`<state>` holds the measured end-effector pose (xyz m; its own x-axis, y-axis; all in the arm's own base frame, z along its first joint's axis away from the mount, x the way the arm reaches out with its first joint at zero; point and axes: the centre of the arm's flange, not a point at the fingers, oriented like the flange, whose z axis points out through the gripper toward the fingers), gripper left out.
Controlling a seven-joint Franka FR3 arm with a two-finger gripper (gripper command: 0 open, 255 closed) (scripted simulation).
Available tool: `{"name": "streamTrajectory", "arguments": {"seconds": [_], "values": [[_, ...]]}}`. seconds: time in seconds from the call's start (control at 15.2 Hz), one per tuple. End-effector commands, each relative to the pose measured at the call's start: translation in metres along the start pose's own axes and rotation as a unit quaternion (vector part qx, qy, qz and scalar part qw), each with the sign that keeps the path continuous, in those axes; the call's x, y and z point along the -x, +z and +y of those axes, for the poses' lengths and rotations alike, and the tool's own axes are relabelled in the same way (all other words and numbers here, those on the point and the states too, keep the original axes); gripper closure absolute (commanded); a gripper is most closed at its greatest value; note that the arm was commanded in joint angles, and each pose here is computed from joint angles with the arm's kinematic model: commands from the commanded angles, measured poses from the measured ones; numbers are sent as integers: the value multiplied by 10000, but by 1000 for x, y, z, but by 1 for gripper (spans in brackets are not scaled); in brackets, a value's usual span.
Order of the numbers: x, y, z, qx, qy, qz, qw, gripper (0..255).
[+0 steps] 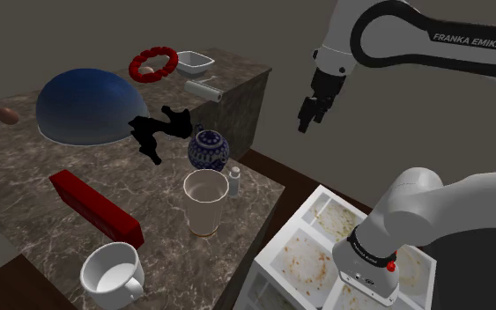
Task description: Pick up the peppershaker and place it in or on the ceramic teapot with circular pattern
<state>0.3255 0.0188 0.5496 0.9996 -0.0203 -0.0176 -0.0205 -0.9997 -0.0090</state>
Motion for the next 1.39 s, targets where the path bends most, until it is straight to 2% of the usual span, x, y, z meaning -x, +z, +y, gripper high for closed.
{"name": "streamTrajectory", "arguments": {"seconds": [0.0, 0.59, 1.19, 1.32], "values": [[0, 0, 0, 0, 0, 0, 10000, 0], [-55, 74, -66, -205, -359, 165, 9990, 0], [-106, 143, -138, -410, -717, 329, 9960, 0], [-110, 153, -144, -425, -743, 341, 9957, 0]]}}
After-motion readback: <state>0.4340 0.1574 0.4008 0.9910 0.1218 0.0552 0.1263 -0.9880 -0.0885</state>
